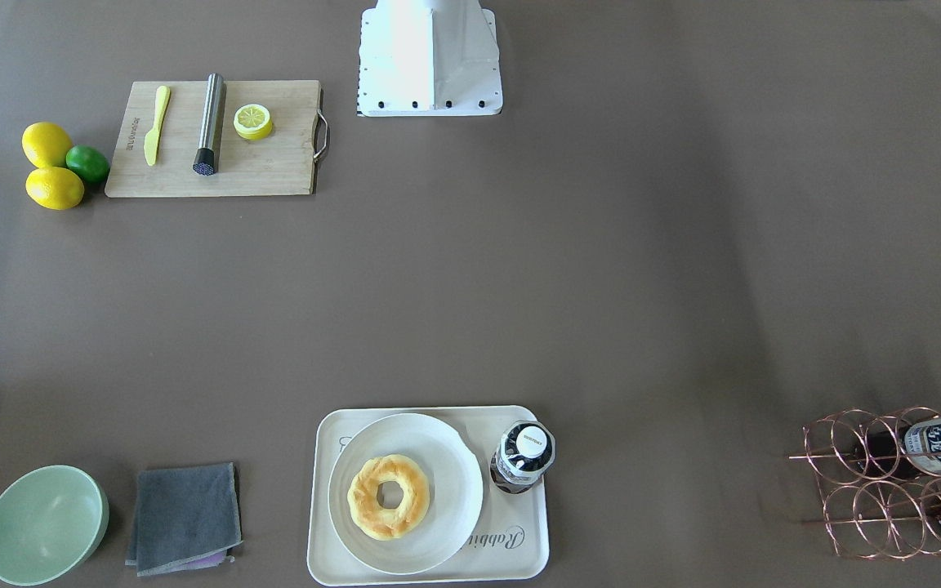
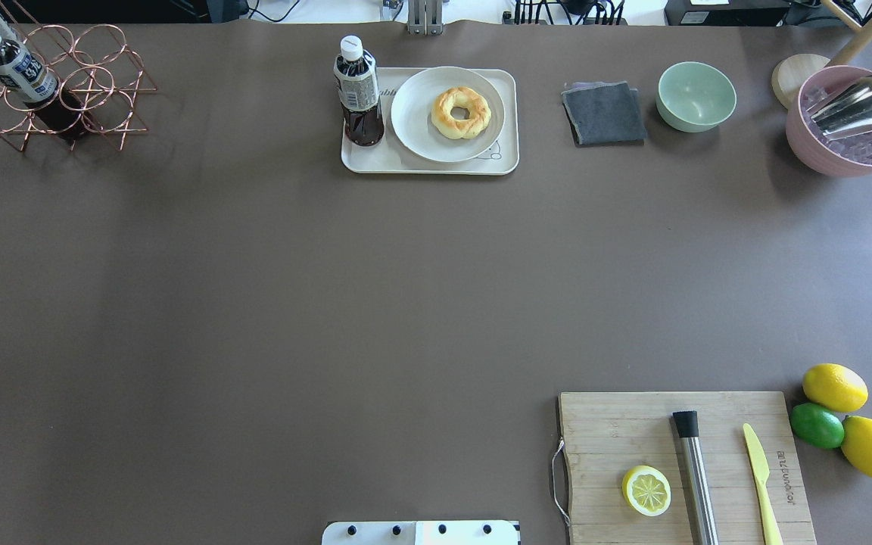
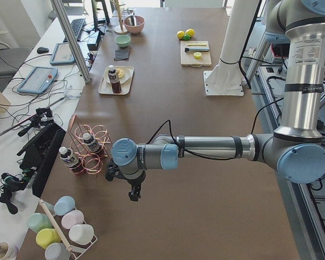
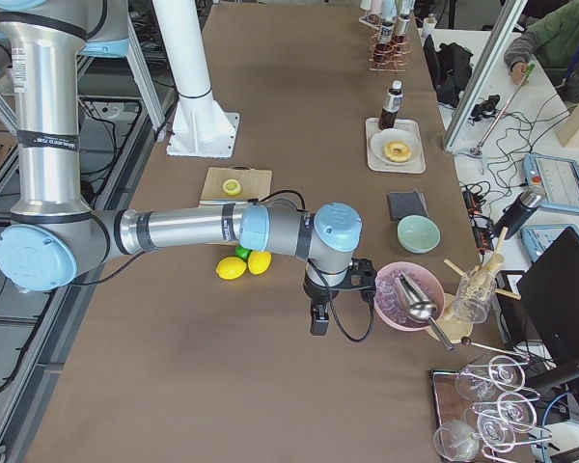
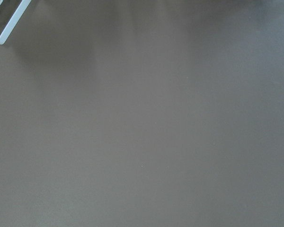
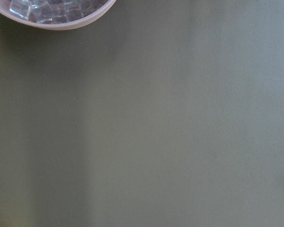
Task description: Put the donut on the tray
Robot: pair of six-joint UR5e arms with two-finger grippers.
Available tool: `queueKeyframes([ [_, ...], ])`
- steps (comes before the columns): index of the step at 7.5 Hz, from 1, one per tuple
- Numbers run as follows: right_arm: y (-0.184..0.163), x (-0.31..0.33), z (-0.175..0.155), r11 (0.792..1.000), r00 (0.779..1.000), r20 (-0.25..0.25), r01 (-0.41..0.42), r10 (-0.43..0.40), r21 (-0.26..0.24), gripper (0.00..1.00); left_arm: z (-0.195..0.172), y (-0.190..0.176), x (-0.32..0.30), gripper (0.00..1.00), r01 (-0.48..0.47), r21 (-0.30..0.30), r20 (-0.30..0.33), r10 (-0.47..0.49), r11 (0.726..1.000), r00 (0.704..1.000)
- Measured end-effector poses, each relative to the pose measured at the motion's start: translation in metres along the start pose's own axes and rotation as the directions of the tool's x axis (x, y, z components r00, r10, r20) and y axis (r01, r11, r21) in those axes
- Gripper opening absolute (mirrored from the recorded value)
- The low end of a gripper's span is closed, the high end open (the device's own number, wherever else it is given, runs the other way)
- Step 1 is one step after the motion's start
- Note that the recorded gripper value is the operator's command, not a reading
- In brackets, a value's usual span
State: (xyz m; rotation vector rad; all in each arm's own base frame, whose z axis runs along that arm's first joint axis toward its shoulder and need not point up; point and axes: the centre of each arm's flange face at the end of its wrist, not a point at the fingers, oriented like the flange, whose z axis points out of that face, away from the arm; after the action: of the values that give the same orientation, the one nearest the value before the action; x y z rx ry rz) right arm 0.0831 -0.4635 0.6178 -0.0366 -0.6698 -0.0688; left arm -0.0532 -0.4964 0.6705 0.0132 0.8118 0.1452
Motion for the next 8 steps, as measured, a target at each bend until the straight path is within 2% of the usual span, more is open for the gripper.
queueKeyframes([
  [8, -0.0005, -0.0007, -0.0011, 1.0, 1.0, 0.001, 0.002, -0.002, 0.002, 1.0, -0.0015, 0.0008, -0.003, 0.99, 0.004, 0.003, 0.005, -0.004, 1.0, 1.0],
])
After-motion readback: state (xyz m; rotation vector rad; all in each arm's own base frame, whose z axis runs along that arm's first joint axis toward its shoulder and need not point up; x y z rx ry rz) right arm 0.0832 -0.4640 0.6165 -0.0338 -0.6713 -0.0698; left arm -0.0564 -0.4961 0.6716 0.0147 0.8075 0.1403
